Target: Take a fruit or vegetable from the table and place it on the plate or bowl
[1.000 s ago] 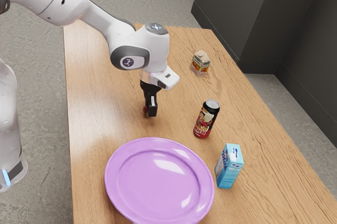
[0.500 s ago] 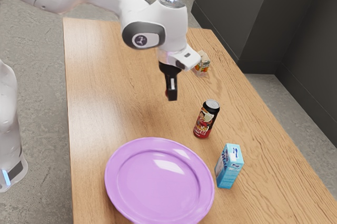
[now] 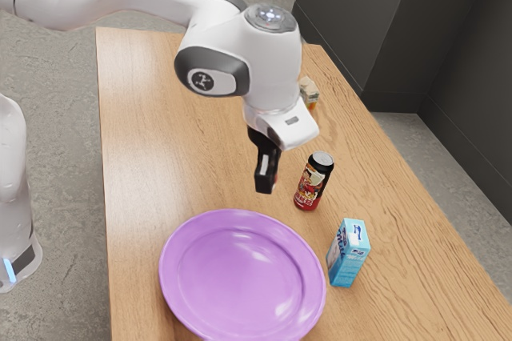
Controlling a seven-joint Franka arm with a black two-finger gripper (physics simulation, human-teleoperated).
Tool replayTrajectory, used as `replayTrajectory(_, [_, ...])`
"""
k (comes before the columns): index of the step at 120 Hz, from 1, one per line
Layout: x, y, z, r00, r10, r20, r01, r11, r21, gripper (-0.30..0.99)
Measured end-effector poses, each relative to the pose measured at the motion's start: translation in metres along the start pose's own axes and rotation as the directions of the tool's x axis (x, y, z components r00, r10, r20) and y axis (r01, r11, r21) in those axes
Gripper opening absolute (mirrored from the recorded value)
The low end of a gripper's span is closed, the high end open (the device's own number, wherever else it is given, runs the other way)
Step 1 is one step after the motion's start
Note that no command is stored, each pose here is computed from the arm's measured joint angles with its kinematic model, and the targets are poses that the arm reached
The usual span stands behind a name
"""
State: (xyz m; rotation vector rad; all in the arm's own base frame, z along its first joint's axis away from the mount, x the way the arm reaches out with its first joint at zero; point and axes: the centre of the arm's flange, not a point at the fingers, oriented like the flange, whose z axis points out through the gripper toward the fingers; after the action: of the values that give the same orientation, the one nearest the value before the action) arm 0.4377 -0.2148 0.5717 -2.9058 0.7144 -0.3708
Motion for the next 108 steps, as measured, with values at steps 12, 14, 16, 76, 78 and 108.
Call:
replayTrajectory(12, [0.003, 0.024, -0.006, 0.999, 0.044, -0.003, -0.044, 0.999, 0.002, 0.14])
replayTrajectory(14, [0.003, 0.028, -0.007, 0.999, 0.052, -0.003, -0.052, 0.999, 0.002, 0.14])
replayTrajectory(16, [0.003, 0.032, -0.007, 0.998, 0.060, -0.002, -0.060, 0.998, 0.002, 0.14])
replayTrajectory(76, [0.005, 0.077, 0.000, 0.990, 0.137, 0.023, -0.137, 0.990, -0.024, 0.21])
replayTrajectory(78, [0.005, 0.077, 0.000, 0.990, 0.138, 0.024, -0.137, 0.990, -0.025, 0.26])
replayTrajectory(108, [0.003, 0.077, -0.004, 0.990, 0.138, 0.022, -0.138, 0.990, -0.023, 0.62])
